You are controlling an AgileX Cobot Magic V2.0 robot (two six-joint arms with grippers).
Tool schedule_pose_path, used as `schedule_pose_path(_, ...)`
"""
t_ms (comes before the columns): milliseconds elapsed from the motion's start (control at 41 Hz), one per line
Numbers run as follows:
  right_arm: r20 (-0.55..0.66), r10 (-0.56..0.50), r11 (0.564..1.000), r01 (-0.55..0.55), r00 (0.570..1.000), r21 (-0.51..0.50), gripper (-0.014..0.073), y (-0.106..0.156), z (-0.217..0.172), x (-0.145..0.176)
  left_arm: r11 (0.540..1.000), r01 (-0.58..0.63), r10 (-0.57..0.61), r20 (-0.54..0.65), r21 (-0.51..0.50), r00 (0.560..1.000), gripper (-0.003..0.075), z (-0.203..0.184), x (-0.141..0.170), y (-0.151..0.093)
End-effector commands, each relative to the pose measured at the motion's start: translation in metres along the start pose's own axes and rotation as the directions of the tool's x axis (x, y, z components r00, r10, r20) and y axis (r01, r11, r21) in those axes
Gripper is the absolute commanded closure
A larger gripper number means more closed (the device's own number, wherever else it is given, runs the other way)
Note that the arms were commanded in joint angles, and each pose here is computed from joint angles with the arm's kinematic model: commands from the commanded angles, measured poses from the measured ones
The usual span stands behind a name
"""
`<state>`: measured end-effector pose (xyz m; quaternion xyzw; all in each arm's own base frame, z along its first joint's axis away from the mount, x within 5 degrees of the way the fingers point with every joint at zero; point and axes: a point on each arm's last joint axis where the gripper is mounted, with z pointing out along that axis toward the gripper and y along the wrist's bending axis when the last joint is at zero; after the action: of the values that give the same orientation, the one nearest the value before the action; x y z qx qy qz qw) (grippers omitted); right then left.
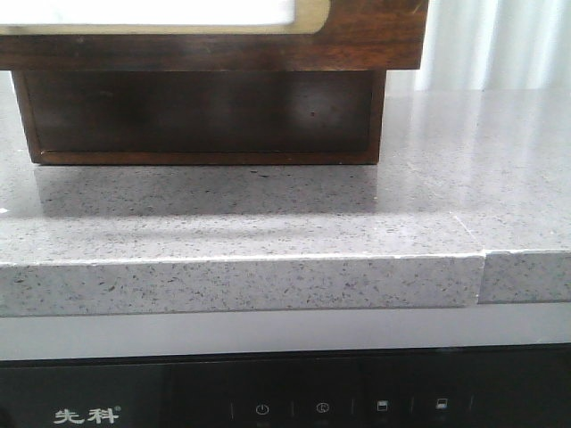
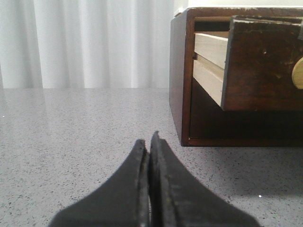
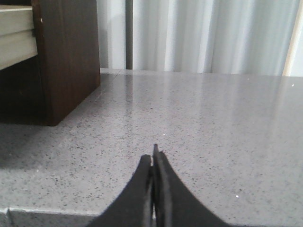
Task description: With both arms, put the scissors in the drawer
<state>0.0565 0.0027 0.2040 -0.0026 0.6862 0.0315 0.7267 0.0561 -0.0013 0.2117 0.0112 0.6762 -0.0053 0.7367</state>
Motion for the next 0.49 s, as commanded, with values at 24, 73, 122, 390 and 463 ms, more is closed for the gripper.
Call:
schedule_pose_path(24, 0.102, 0.036, 0.999, -0.036, 0.994, 0.004, 0.0662, -0.0005, -0.0017, -0.0085, 1.0, 0.002, -0.002, 0.084, -0.007, 0.996, 0.0741, -0.0013, -0.0011, 0.0006)
schedule_pose_path(73, 0.101, 0.035, 0.999, -0.035, 0.994, 0.004, 0.0662, -0.0005, -0.0017, -0.0084, 1.0, 0.002, -0.002, 0.084, -0.007, 0.996, 0.0741, -0.0013, -0.0011, 0.0006)
schedule_pose_path(122, 0.101, 0.032, 0.999, -0.032, 0.994, 0.004, 0.0662, -0.0004, -0.0017, -0.0084, 1.0, 0.002, -0.002, 0.084, -0.007, 0.996, 0.0741, -0.0013, -0.0011, 0.0006)
schedule_pose_path(390, 0.096, -0.008, 1.0, 0.008, 0.995, 0.006, 0.0662, -0.0002, -0.0016, -0.0078, 1.0, 0.002, -0.002, 0.084, -0.007, 0.996, 0.0741, -0.0013, -0.0011, 0.0006)
schedule_pose_path(463, 0.089, -0.007, 1.0, 0.007, 0.996, 0.006, 0.0662, -0.0002, -0.0016, -0.0072, 1.0, 0.002, -0.002, 0.084, -0.007, 0.996, 0.0741, -0.0013, -0.0011, 0.0006)
